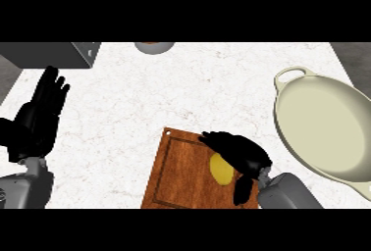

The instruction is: Pick the lemon from the cutting board and place it in the pot

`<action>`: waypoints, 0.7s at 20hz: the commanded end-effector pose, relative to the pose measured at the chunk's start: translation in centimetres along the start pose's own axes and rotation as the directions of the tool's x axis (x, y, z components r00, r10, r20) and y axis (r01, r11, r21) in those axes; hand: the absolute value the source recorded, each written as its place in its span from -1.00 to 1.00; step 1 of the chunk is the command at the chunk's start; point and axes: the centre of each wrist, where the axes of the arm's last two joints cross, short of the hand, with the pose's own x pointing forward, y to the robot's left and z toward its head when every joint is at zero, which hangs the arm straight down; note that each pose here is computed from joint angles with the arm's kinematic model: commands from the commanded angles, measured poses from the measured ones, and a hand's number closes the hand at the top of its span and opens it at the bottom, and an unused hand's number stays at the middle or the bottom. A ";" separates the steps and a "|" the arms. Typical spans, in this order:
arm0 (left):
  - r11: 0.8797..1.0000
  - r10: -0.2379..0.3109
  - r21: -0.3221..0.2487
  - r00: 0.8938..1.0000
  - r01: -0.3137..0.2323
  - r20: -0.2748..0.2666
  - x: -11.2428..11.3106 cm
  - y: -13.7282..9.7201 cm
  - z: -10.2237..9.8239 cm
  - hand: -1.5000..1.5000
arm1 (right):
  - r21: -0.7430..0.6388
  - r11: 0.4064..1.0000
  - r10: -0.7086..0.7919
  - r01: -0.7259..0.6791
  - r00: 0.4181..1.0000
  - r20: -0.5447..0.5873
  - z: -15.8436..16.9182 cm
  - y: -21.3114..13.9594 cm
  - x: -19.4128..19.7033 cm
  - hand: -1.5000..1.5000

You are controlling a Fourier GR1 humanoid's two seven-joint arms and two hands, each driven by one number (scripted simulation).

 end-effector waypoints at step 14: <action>1.000 -0.004 0.002 1.000 0.004 0.003 -1.5 -0.5 -0.1 0.00 | 0.021 0.991 0.126 -0.129 0.987 0.097 -4.0 2.7 -1.5 1.00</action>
